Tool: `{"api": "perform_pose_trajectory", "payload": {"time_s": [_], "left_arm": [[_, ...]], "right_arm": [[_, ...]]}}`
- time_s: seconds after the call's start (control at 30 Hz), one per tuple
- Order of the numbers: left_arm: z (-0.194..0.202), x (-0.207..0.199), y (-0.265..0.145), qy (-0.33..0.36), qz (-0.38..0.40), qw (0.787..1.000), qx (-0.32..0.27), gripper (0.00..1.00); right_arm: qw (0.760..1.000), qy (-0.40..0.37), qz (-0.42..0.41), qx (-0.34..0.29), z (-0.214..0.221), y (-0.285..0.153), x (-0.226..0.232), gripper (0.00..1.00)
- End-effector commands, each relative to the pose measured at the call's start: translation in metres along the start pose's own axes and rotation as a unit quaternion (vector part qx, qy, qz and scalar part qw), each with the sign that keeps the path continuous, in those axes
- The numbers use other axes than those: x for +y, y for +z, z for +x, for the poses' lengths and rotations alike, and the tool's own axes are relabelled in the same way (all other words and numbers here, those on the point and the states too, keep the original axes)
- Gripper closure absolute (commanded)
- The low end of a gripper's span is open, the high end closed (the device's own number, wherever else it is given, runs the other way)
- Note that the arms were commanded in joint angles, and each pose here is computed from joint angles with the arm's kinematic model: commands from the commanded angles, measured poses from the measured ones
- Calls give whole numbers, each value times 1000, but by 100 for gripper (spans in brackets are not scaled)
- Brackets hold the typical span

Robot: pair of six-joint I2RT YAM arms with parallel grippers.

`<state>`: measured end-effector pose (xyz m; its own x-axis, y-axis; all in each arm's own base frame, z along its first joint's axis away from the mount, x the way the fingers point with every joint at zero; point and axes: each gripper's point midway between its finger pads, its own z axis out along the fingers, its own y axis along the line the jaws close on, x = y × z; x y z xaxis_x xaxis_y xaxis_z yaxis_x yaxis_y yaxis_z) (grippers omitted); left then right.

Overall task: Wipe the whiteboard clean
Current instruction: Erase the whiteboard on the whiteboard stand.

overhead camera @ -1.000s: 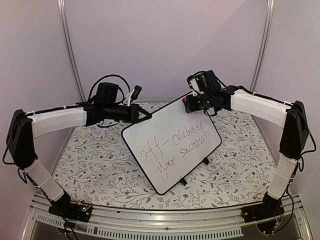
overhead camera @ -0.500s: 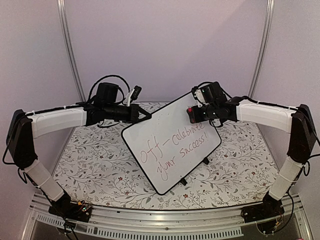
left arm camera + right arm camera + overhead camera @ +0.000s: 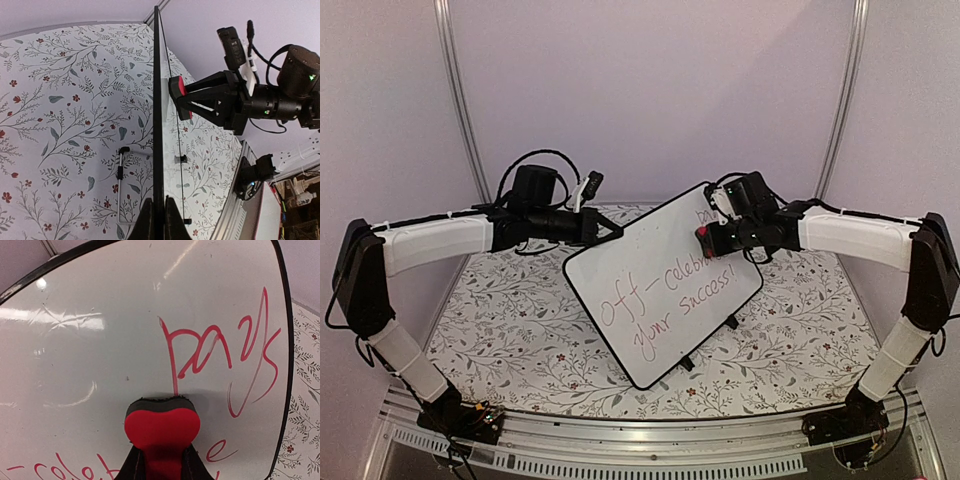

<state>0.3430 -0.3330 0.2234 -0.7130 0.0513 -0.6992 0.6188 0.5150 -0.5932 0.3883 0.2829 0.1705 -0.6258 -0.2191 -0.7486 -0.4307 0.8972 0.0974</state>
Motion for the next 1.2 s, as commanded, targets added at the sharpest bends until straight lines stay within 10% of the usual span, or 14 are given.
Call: {"api": "perform_pose_trajectory", "payload": {"time_s": [0.0,0.5,1.17], "left_arm": [[4,-18,2,48,27,998,6,100],[1,-21,-1,52,30,998,2,100],[0,-22,-1,52,30,998,1,100]], "right_arm": [[1000,-5,14,-8,-19,5,5,87],[998,10,54,-43,-67,11,-5,86],[998,7,62,26,2,11,-22,86]]}}
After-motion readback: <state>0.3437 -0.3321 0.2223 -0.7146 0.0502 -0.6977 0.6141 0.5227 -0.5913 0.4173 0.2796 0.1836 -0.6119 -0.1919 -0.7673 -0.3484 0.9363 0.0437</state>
